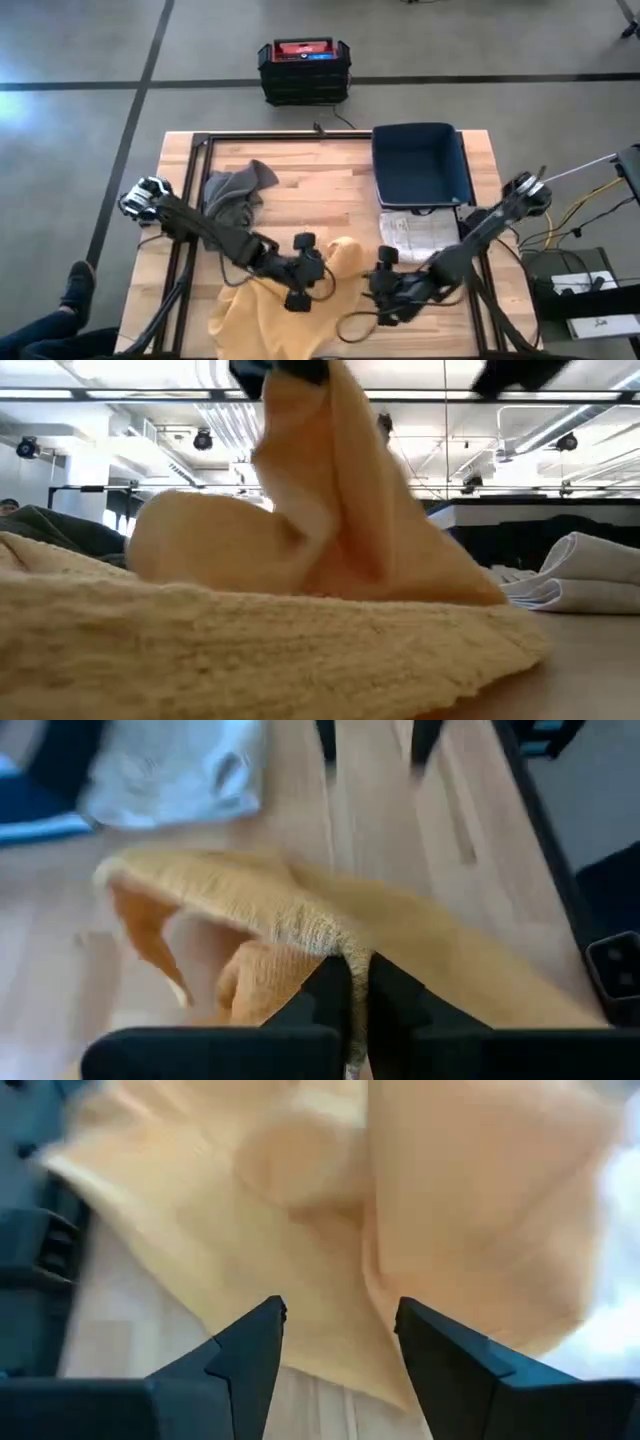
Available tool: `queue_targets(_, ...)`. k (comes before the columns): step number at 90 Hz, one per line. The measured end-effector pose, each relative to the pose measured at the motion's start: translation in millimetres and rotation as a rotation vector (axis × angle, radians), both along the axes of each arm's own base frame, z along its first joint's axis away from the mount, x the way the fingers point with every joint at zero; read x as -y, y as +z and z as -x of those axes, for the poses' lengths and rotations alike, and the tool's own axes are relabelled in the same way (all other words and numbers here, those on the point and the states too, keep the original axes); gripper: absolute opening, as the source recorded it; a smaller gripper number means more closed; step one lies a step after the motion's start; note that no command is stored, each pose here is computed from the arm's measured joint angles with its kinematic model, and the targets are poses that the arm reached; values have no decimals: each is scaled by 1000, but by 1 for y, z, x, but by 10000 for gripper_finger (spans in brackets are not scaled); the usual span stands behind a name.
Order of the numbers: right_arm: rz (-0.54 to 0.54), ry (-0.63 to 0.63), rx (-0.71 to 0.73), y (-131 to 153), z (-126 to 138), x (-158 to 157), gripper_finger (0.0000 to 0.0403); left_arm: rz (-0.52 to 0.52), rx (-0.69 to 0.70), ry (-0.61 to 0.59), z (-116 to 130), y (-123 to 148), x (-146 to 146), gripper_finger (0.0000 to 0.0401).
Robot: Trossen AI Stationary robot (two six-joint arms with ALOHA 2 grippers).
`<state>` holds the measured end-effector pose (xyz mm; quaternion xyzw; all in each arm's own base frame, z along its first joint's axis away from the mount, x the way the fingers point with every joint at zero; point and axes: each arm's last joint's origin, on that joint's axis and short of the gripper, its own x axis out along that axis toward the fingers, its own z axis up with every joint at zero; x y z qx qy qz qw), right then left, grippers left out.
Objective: Fold towel
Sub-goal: Fold the yellow towel
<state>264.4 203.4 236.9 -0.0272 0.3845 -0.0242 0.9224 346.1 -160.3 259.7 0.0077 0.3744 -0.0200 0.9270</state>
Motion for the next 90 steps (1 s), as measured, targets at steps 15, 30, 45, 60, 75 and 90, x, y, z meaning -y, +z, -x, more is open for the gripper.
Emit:
queue_targets(15,62,49,70,9,-5,2,183,-8,-18,-3,-20,-27,13,1)
queue_targets(30,179,121,35,-13,-25,4,200,-27,-13,-22,-32,-28,19,1)
queue_targets(45,287,166,23,-24,-45,5,238,-30,25,-40,-35,-15,20,1)
queue_targets(60,337,184,-21,-30,-59,8,250,-45,34,-48,-36,-9,20,1)
queue_targets(75,376,179,-79,-34,-60,11,147,-41,66,-35,-38,-3,19,0)
queue_targets(90,402,190,-82,-27,-59,12,17,-24,83,-48,-33,10,18,6)
